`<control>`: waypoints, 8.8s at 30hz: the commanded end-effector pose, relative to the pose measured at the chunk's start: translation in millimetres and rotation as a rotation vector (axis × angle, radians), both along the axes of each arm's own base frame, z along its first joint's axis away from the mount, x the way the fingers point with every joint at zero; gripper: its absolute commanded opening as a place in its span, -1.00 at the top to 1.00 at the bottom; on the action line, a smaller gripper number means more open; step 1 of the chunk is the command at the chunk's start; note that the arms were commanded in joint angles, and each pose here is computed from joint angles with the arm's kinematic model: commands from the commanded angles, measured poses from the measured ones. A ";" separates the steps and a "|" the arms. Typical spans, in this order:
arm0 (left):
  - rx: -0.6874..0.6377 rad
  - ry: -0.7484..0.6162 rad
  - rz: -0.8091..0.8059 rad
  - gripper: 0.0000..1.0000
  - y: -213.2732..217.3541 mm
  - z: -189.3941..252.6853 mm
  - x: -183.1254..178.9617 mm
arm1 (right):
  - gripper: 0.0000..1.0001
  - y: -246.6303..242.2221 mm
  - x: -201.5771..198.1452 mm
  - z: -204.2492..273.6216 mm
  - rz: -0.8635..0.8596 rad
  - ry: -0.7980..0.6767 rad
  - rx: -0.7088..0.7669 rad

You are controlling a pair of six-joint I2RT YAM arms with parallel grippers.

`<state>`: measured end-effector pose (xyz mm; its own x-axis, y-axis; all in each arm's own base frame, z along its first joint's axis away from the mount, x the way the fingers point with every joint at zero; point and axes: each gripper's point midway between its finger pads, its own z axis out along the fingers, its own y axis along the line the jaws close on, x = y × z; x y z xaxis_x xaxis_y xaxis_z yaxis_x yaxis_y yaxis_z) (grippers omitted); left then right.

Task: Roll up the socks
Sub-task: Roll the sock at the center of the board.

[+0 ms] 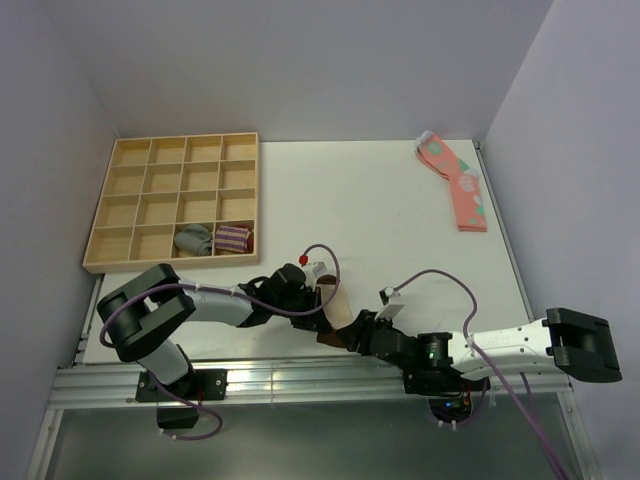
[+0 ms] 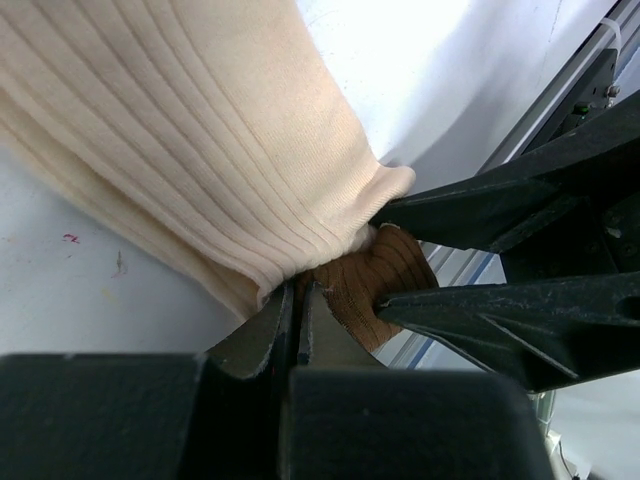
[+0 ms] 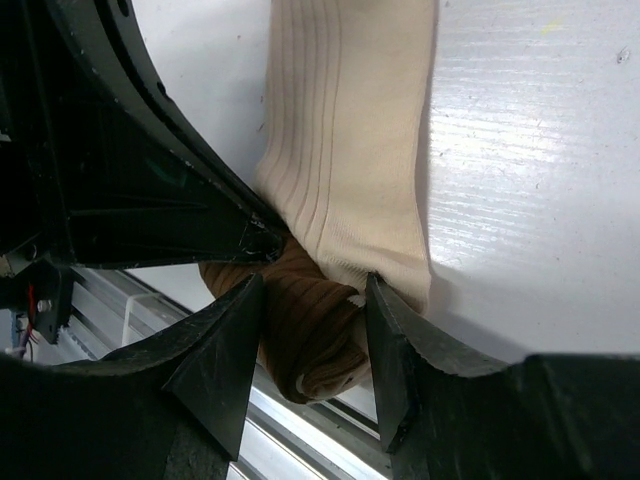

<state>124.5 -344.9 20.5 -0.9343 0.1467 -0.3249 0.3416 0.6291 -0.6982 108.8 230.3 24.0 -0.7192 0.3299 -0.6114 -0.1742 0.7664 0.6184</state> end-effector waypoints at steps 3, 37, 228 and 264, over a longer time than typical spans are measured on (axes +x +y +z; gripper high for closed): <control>0.204 0.051 0.016 0.99 35.5 -46.9 -10.9 | -0.03 -9.0 -8.7 -12.9 0.023 -0.001 -0.074; 0.179 -0.117 0.207 0.27 28.7 1.8 40.5 | 0.98 -39.8 -35.4 -64.1 -0.111 0.261 -0.200; -0.143 -0.514 0.283 0.08 65.7 30.3 11.5 | 0.96 18.3 14.3 -63.9 0.458 0.805 -0.452; -0.016 -0.338 0.307 0.99 79.9 -27.7 -9.8 | 0.20 10.6 44.9 -34.2 0.281 0.549 -0.368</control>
